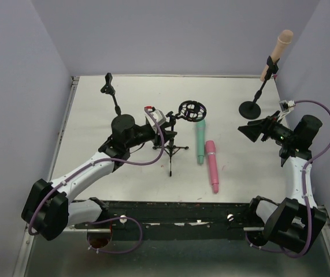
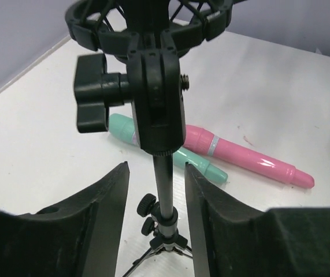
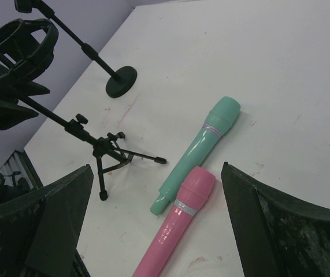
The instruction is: Attach the microphones to the stand
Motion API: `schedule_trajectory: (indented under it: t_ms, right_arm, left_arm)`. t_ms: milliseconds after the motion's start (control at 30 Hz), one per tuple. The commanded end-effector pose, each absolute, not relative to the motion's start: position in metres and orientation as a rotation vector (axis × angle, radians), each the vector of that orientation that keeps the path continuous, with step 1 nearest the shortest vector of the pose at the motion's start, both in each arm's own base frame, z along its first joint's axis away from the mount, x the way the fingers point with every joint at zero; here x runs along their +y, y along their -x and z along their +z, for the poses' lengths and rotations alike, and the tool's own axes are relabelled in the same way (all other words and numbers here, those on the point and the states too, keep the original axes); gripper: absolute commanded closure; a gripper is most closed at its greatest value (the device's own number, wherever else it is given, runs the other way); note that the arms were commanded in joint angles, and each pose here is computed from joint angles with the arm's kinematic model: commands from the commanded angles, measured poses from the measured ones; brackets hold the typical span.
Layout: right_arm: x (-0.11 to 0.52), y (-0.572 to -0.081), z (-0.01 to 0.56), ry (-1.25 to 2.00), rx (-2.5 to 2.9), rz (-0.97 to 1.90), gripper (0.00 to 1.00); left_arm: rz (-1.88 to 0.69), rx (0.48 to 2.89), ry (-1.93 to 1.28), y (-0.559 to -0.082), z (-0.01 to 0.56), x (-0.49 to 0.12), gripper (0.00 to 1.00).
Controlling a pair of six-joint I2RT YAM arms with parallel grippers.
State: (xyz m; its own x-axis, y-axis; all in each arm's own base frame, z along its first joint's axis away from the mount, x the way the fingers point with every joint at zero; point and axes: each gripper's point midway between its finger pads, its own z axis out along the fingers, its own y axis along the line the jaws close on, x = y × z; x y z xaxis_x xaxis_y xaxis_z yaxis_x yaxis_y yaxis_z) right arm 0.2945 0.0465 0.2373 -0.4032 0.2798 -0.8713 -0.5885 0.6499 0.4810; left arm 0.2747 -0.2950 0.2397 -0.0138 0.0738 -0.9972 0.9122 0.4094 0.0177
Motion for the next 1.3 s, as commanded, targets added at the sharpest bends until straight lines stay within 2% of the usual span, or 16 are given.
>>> schedule_trajectory:
  t_ms: [0,100,200,267,333,500,700,933,1267]
  right_arm:
    - [0.047,-0.294,0.241,0.278,1.735,0.975,0.00]
    - [0.047,-0.294,0.240,0.283,1.733,0.971,0.00]
    - [0.046,-0.294,0.239,0.293,1.733,0.956,0.00]
    - [0.046,-0.293,0.239,0.308,1.736,0.947,0.00]
    - [0.046,-0.293,0.240,0.333,1.732,0.935,0.00]
    - [0.049,-0.288,0.232,0.365,1.762,0.986,0.00]
    - [0.053,-0.287,0.211,0.503,1.928,0.883,0.00]
    - [0.093,-0.284,0.149,0.662,2.219,0.720,0.02]
    - [0.121,-0.302,0.084,0.522,2.401,0.565,0.02]
  left_arm:
    - [-0.793,1.413,-0.867,-0.274,0.261,-0.281,0.46]
    - [-0.786,1.439,-0.808,-0.268,0.266,-0.270,0.41]
    - [-0.755,1.444,-0.749,-0.261,0.273,-0.254,0.30]
    - [-0.732,1.458,-0.678,-0.255,0.278,-0.239,0.18]
    - [-0.711,1.463,-0.568,-0.250,0.288,-0.221,0.01]
    - [-0.737,1.473,-0.507,-0.220,0.307,-0.197,0.02]
    - [-0.688,1.563,-0.577,-0.191,0.307,-0.177,0.02]
    - [-0.529,1.609,-0.543,-0.199,0.270,-0.152,0.02]
    - [-0.547,1.566,-0.542,-0.193,0.272,-0.150,0.02]
